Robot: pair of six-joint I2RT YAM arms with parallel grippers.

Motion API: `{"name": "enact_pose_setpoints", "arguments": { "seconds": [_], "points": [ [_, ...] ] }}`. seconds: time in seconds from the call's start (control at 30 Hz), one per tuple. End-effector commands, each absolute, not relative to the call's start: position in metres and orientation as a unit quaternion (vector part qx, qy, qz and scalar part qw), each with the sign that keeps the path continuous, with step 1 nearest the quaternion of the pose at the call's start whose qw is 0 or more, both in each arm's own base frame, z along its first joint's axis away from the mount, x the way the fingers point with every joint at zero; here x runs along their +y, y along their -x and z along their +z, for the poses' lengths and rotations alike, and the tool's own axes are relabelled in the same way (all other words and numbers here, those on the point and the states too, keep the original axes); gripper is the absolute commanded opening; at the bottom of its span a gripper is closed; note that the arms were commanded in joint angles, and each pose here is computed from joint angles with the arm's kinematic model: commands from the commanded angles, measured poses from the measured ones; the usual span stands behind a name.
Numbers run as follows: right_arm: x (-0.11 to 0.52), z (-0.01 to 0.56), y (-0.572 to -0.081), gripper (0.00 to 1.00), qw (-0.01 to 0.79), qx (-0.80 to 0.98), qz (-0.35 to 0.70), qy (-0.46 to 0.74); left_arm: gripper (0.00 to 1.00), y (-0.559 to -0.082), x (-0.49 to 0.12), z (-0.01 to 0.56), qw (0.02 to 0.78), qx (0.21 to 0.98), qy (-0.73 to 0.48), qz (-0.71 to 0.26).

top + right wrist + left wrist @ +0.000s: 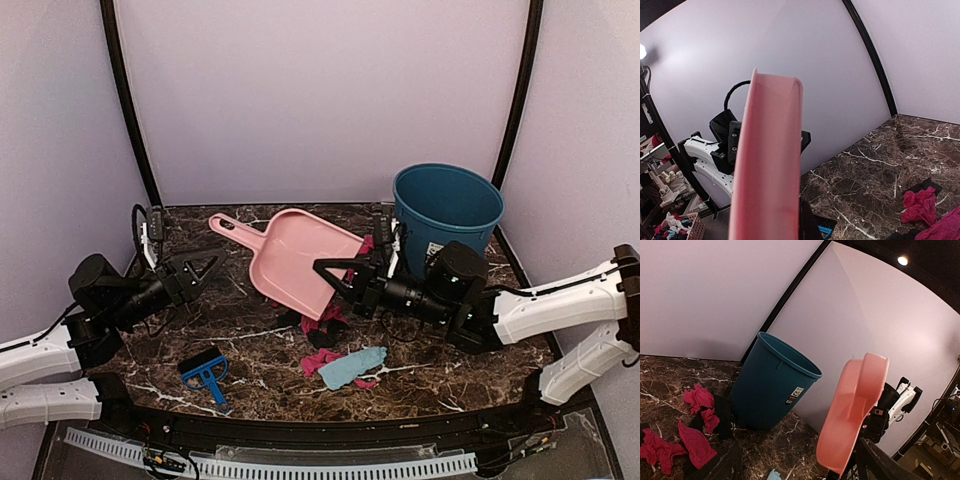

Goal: Sweep away the paper scraps from the table
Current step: Pass from the left arm to the right, then pass from the right arm to the left

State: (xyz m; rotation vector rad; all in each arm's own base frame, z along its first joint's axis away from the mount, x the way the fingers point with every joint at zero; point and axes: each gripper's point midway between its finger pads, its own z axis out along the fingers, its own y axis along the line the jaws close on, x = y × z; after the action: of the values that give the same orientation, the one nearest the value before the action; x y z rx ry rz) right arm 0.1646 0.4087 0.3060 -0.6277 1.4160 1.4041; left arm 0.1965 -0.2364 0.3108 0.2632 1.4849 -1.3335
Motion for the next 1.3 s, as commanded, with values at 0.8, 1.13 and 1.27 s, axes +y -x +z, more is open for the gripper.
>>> {"name": "enact_pose_setpoints", "arguments": {
  "seconds": [0.8, 1.13, 1.27],
  "points": [
    [0.312, 0.268, -0.108, 0.00, 0.425, 0.644, 0.528, 0.353, 0.83, -0.144, -0.284, 0.292, 0.431, 0.605, -0.344, -0.574],
    [0.321, 0.260, -0.109, 0.00, 0.400, 0.657, 0.534, 0.351, 0.80, -0.124, -0.300, 0.290, 0.396, 0.581, -0.387, -0.597],
    [0.328, 0.259, -0.111, 0.00, 0.392, 0.660, 0.538, 0.349, 0.77, -0.117, -0.307, 0.291, 0.387, 0.570, -0.402, -0.603]
  ]
}}
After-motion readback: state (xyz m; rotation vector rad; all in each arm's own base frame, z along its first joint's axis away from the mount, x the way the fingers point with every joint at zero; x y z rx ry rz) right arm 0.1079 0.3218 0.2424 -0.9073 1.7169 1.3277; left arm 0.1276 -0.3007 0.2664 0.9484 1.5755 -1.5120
